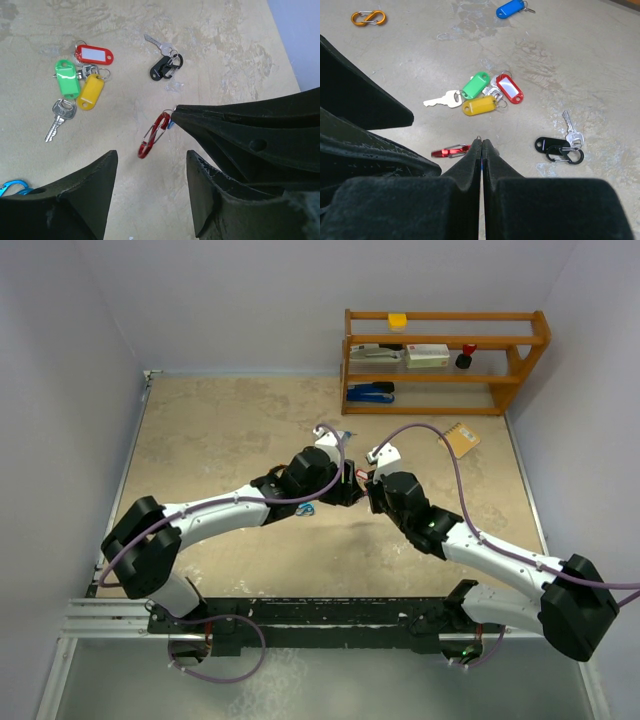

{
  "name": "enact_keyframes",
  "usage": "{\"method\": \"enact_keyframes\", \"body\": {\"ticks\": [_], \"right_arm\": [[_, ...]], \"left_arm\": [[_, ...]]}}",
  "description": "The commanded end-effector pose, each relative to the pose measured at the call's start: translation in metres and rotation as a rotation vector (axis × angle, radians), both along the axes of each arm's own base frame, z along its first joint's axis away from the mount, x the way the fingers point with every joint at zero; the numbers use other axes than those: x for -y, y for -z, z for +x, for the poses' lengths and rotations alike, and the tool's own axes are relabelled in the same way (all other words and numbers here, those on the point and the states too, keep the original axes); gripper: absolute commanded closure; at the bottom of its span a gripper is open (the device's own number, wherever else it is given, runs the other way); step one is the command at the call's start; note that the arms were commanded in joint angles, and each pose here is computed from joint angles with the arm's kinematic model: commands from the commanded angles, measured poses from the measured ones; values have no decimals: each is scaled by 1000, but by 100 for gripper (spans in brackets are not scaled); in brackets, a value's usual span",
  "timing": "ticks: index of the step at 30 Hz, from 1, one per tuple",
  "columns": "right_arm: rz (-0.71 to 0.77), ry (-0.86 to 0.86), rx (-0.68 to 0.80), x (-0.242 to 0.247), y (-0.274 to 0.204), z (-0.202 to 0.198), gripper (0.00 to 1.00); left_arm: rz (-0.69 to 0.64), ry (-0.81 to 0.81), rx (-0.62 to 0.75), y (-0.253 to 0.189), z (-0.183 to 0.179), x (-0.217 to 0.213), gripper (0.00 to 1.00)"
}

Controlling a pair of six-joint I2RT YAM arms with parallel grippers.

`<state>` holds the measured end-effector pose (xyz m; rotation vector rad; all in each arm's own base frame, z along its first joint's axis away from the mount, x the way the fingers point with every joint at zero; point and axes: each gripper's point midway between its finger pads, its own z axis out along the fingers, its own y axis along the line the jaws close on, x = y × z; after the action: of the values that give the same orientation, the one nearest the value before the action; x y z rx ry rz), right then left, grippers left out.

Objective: Put the keys on the keyring

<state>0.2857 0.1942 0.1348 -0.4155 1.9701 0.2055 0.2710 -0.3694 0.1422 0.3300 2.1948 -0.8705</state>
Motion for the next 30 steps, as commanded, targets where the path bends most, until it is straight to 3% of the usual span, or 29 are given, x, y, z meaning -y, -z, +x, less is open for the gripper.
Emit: {"method": "enact_keyframes", "body": {"ticks": [1,14,30], "right_arm": [[21,25,55,4,-18,5,100],[16,101,42,15,-14,10,100],[1,405,-175,82,36,20,100]], "left_arm": [[-21,-50,55,-22,6,-8,45],[1,-261,72,-22,28,-51,26],[49,-490,83,-15,44,-107,23]]}}
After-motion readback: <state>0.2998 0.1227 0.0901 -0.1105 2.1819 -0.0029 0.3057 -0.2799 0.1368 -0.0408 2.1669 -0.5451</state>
